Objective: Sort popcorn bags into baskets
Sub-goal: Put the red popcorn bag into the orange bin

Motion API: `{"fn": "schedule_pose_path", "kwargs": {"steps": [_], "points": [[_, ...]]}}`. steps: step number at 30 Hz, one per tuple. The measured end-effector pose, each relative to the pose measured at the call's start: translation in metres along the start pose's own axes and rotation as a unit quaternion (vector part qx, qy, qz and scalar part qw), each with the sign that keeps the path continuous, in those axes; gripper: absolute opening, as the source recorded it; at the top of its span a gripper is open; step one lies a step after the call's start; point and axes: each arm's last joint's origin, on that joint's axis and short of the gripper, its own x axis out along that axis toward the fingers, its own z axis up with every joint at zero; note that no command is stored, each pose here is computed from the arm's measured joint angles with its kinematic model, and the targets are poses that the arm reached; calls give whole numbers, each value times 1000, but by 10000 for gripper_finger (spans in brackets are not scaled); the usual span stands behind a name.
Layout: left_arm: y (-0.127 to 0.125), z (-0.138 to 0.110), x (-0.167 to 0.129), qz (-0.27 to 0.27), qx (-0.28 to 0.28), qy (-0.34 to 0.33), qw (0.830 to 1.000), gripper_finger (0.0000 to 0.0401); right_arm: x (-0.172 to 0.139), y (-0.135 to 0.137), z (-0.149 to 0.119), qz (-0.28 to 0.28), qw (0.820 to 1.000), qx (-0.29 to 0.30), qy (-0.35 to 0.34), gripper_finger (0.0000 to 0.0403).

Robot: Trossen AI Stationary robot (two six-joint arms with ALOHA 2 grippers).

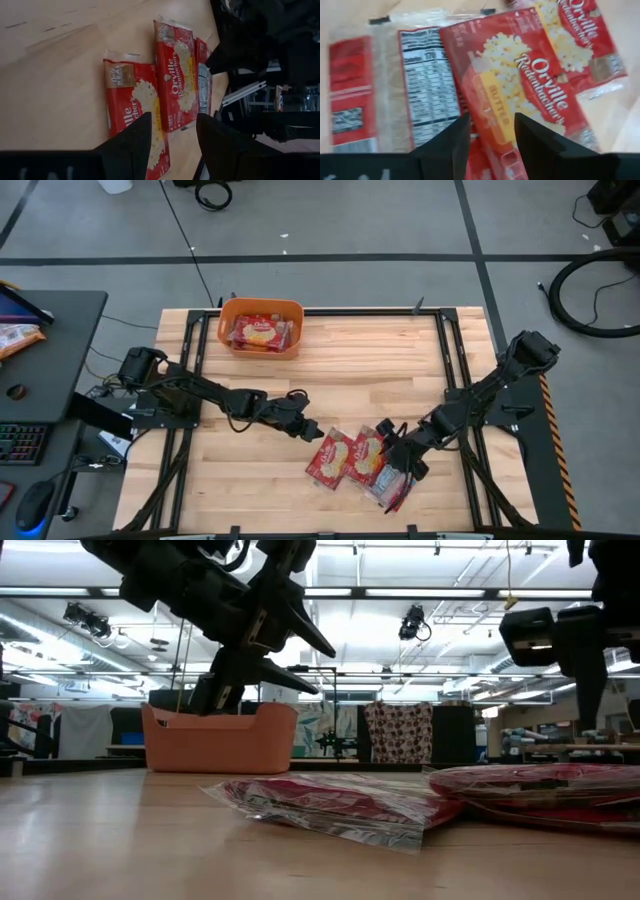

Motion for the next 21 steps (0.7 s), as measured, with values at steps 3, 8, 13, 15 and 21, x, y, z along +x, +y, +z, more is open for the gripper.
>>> {"fn": "schedule_pose_path", "kwargs": {"steps": [3,8,13,15,21], "points": [[0,0,0,1,2,0,1000,160,4,2,-1,-7,1000,-28,7,165],[0,0,0,2,4,1,1000,160,21,6,-4,-5,998,-46,29,165],[1,0,0,4,4,1,1000,160,35,6,-5,-27,998,-44,38,164],[1,0,0,4,4,2,1000,160,38,6,-4,-35,998,-43,35,163],[1,0,0,4,3,1,1000,160,38,5,-4,-51,997,-42,35,119]]}}
